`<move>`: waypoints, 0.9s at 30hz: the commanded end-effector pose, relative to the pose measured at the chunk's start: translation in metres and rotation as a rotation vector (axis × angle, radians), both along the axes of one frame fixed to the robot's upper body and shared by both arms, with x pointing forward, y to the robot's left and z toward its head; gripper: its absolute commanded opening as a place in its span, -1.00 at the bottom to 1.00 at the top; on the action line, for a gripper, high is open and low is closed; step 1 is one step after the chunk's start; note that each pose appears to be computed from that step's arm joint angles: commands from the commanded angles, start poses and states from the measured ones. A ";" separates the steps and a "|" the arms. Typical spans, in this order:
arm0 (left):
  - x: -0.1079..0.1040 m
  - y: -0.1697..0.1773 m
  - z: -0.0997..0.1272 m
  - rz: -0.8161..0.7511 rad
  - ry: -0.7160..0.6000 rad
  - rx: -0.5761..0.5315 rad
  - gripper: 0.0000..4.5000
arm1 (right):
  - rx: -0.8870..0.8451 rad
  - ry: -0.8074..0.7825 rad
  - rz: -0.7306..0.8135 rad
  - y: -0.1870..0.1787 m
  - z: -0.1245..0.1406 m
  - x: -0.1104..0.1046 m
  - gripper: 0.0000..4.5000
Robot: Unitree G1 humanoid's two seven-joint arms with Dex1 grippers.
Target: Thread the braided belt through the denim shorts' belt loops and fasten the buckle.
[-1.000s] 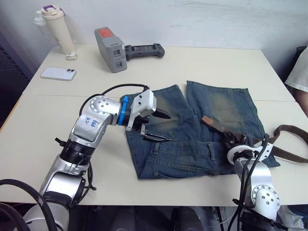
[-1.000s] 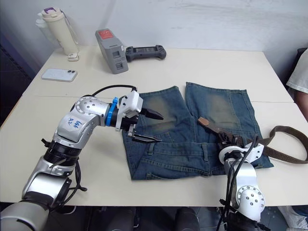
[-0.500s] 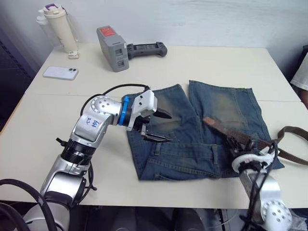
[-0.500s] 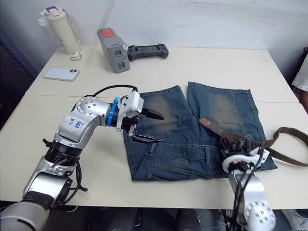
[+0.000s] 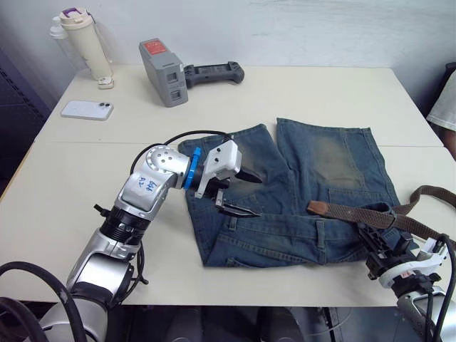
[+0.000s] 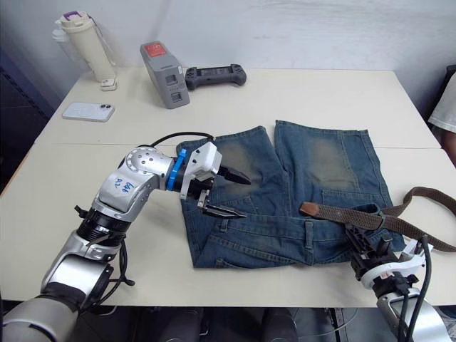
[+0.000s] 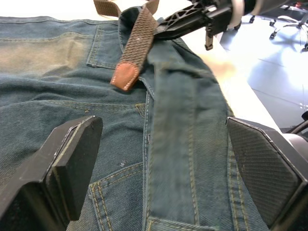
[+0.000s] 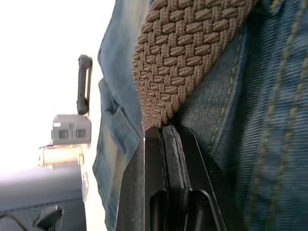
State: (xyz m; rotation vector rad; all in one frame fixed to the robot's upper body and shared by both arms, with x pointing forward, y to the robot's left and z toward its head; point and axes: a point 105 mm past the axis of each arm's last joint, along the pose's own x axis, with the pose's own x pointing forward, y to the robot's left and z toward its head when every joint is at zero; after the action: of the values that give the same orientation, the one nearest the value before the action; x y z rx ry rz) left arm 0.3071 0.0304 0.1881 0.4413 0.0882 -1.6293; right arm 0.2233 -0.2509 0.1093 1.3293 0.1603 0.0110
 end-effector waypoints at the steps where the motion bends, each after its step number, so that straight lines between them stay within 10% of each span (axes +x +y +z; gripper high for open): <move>1: -0.004 -0.003 0.010 -0.022 -0.039 -0.014 1.00 | 0.043 -0.079 -0.011 0.005 0.015 0.012 -0.98; 27: -0.007 -0.001 0.006 -0.003 -0.011 -0.009 1.00 | -0.066 -0.067 0.143 -0.032 -0.001 -0.055 -0.98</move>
State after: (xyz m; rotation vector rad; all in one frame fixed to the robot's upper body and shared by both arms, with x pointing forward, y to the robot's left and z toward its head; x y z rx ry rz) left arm 0.3060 0.0309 0.1861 0.4300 0.1128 -1.6227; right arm 0.1727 -0.2703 0.1040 1.2582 0.2192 0.2035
